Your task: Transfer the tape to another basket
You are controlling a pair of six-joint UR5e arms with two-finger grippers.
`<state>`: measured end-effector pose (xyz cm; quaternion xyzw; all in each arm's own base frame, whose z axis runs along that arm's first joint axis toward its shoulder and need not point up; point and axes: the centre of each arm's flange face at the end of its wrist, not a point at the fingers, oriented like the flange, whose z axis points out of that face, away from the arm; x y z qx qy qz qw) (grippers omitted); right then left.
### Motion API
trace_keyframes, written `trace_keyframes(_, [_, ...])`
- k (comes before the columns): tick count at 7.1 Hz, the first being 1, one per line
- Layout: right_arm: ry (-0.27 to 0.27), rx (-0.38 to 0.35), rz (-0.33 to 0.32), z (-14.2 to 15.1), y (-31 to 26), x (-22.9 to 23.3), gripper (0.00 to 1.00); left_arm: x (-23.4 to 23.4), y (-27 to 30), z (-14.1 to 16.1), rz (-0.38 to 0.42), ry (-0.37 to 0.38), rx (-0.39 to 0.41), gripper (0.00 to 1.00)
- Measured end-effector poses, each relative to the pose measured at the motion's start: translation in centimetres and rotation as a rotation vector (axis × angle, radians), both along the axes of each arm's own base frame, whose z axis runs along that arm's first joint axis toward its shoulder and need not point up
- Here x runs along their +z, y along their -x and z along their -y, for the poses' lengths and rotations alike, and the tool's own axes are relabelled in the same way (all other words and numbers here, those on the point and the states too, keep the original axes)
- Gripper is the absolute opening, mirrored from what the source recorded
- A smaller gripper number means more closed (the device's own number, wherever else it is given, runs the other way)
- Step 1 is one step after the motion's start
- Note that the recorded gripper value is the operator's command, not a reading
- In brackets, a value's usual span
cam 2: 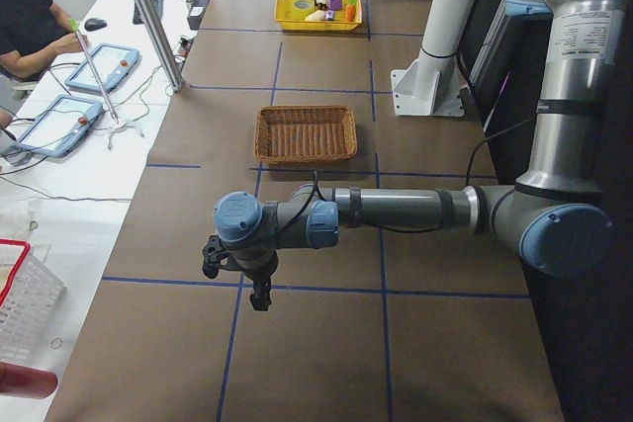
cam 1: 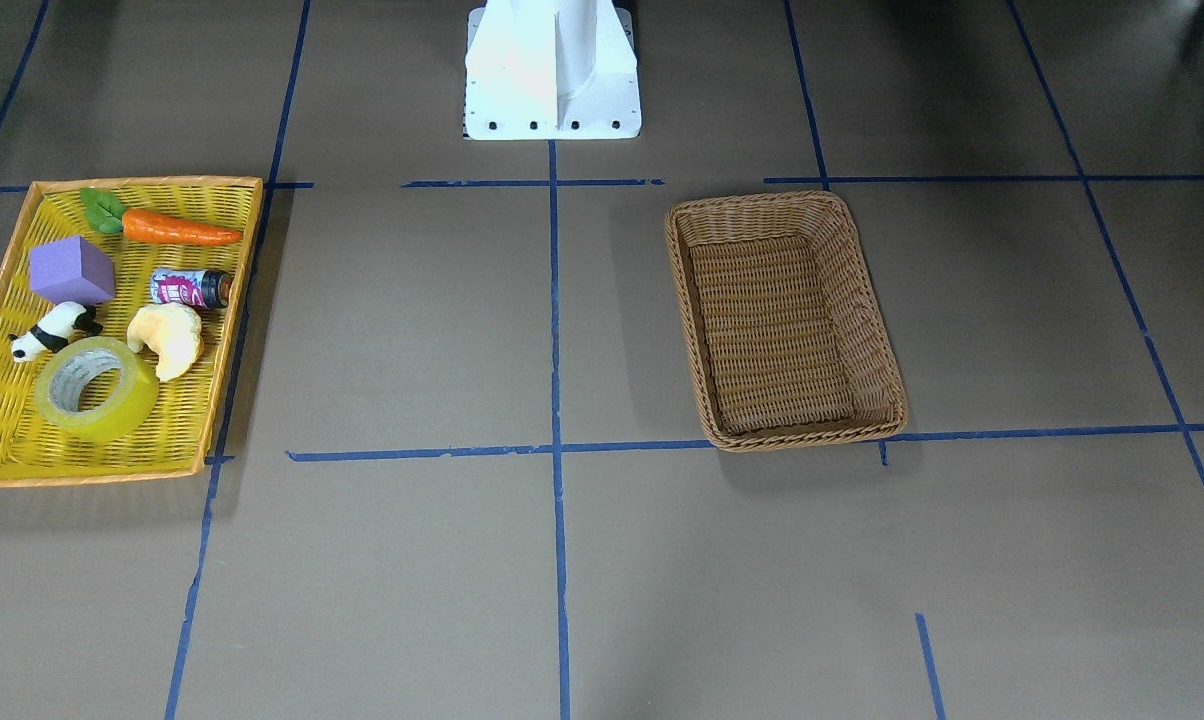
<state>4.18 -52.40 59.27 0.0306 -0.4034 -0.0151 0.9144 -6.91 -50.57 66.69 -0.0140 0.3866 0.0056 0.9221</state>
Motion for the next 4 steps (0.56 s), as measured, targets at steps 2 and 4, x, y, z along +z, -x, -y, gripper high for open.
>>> trace_keyframes(2, [0.058, 0.081, 0.016, 2.7, 3.4, -5.1, 1.0, -0.1, 0.0, 0.0, -0.002, -0.004, 0.0, 1.0])
trace_keyframes(4, [0.043, 0.084, 0.037, 3.1, 6.3, -7.6, 1.0, -0.1, 0.0, 0.1, -0.003, -0.007, 0.0, 1.0])
